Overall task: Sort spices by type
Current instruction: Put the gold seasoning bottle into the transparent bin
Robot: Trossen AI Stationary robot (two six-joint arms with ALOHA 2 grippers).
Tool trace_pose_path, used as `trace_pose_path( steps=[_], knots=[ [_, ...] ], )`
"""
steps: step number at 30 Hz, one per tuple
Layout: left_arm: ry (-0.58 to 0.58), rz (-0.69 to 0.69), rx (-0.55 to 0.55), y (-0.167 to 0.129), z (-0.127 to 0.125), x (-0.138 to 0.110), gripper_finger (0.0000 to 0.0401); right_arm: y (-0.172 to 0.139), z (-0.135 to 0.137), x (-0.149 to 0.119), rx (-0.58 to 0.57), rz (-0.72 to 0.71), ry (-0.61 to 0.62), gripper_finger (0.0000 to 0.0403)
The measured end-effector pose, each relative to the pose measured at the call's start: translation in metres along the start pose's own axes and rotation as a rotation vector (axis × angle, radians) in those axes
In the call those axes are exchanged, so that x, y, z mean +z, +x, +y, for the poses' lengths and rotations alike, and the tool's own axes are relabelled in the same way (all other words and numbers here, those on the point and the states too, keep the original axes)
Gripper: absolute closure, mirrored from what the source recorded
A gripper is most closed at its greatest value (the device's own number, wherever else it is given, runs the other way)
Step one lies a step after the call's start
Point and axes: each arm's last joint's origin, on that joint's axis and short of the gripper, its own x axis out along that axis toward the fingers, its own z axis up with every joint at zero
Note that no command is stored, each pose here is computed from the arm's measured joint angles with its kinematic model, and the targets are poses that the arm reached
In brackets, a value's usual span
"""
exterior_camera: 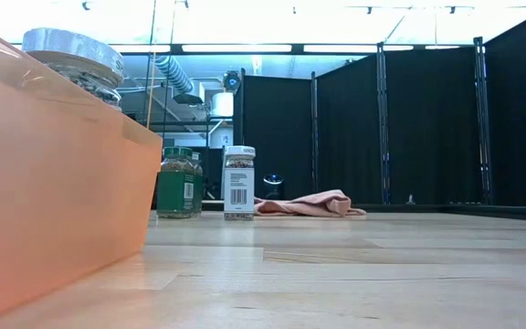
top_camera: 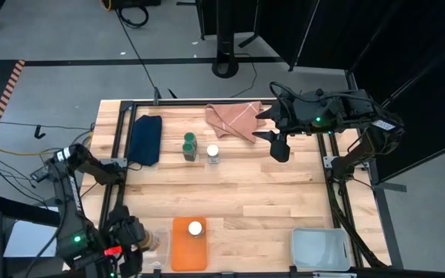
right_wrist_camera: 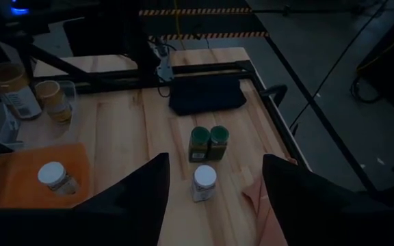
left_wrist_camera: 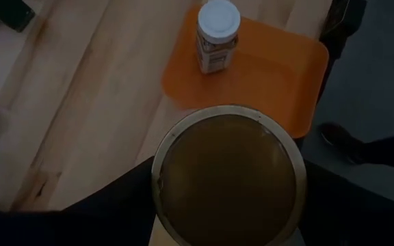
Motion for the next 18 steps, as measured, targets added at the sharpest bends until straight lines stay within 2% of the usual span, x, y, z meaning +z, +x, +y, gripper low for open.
trace_pose_path(
  steps=[12, 18],
  knots=[
    [0.016, 0.014, 0.007, 0.009, -0.009, -0.008, 0.013, 0.0, 0.0, 0.0, 0.0, 0.0, 0.0, 0.0162],
    [0.018, 0.091, 0.005, 0.032, -0.011, -0.022, 0.013, 0.0, 0.0, 0.0, 0.0, 0.0, 0.0, 0.0161]
  ],
)
